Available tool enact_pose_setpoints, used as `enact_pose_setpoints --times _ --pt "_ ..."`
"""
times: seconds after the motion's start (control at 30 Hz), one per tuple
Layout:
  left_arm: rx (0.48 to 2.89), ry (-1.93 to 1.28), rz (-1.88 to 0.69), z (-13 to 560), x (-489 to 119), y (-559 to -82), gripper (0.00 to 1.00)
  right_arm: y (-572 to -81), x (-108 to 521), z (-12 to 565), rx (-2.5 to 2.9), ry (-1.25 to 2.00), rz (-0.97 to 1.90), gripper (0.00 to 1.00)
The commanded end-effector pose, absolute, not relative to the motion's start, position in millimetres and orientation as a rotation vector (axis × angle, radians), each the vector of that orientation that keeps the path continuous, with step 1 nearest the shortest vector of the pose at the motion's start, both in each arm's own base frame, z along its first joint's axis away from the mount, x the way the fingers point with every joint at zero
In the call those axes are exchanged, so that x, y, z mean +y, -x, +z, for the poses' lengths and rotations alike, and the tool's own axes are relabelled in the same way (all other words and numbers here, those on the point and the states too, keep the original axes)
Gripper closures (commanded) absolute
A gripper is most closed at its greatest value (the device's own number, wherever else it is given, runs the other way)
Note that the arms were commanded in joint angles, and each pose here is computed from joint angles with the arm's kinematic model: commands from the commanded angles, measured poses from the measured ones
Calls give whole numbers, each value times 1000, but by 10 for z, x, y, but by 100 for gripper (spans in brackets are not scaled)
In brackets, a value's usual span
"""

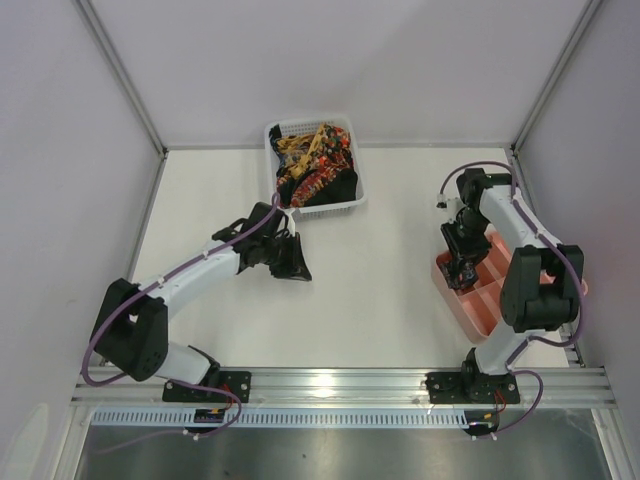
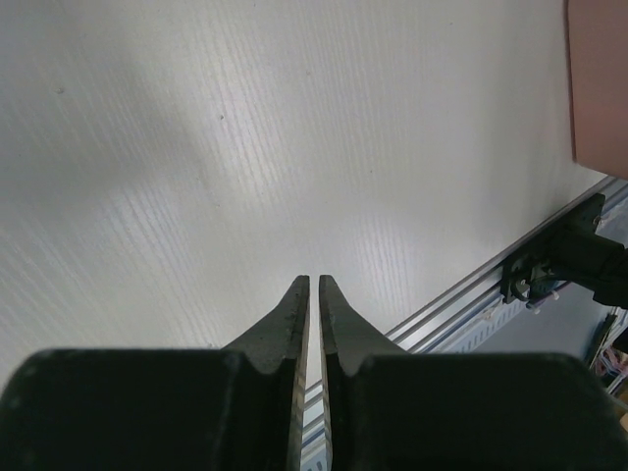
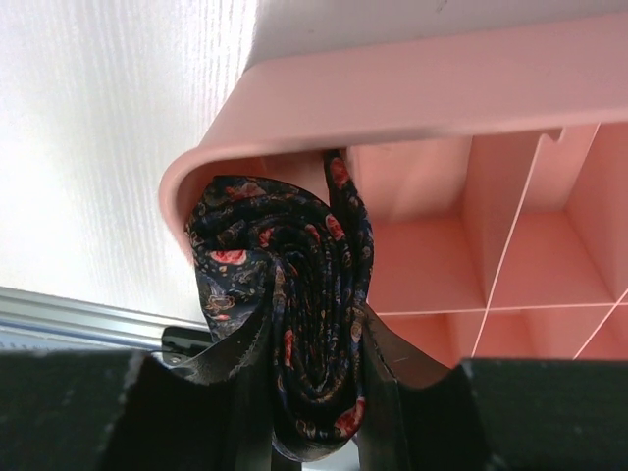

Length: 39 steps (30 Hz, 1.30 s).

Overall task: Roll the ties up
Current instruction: Place the rolled tie into the container

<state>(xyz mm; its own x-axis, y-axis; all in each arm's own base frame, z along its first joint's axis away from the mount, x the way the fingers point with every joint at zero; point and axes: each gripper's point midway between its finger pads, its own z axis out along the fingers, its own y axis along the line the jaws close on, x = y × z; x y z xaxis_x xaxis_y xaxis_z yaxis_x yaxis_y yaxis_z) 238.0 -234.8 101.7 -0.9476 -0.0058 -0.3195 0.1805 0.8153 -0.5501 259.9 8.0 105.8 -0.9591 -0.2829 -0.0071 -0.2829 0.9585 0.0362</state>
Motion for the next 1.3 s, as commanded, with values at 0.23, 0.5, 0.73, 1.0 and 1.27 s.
enact_pose_setpoints --times 0.23,0.5,0.73,1.0,1.27 --pt "2678 -142 -863 1098 -2384 -2486 89 -2730 27 842 3119 517 -117 100" --pt "2697 -139 -846 1061 -2364 -2471 89 -2742 119 761 3112 524 -201 100" --pt "2694 -138 -830 1088 -2349 -2486 89 -2588 247 508 3092 566 -184 100" --pt "2697 -134 -801 1128 -2322 -2506 89 -2798 280 488 2984 552 -151 83" --pt "2698 -134 -787 1164 -2325 -2542 89 -2824 359 684 2928 508 -71 52"
